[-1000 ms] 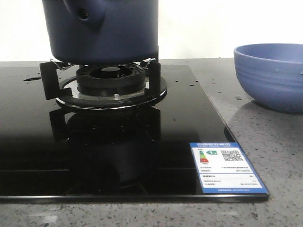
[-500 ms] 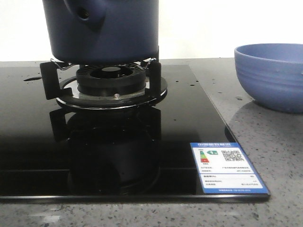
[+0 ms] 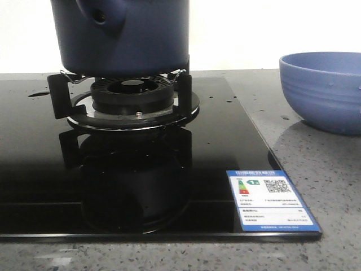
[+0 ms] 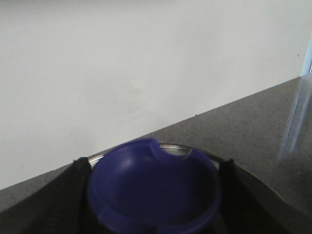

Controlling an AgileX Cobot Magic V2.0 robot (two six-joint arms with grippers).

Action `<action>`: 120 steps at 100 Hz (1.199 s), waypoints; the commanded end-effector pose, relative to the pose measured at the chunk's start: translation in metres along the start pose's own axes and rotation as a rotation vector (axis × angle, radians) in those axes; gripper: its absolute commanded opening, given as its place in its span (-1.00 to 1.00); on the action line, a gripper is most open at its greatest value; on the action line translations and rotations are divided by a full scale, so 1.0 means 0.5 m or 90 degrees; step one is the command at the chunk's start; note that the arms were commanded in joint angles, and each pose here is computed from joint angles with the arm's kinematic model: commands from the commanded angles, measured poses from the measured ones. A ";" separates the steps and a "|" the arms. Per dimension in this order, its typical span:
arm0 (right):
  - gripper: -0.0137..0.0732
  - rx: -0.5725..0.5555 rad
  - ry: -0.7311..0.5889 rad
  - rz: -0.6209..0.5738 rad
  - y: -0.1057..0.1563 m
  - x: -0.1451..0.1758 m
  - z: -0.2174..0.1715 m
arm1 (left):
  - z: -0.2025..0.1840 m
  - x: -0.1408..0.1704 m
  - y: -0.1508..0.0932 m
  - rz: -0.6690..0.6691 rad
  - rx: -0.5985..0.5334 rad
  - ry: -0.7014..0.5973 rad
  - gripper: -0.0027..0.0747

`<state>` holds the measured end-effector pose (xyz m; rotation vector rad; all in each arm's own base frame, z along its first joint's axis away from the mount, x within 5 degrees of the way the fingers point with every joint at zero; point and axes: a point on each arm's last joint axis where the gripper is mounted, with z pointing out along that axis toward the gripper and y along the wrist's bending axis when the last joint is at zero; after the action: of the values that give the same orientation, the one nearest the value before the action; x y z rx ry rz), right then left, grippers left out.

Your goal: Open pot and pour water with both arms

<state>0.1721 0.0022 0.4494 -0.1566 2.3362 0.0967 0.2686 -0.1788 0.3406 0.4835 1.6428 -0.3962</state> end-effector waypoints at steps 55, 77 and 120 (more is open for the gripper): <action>-0.02 -0.136 -0.232 0.036 0.036 -0.057 -0.017 | -0.307 -0.219 0.058 -0.017 -0.064 -0.275 -0.04; -0.83 -0.248 -0.416 0.044 0.060 -0.041 0.006 | -0.380 -0.186 0.109 0.014 -0.177 -0.208 -0.98; -0.83 -0.048 -0.502 -0.047 0.050 0.255 0.066 | -0.518 0.088 0.076 -0.049 -0.268 -0.233 -0.98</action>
<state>0.1208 0.0272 0.3481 -0.2877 1.5951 0.2418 0.0773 -0.0117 0.3403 0.0840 1.4228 -0.1455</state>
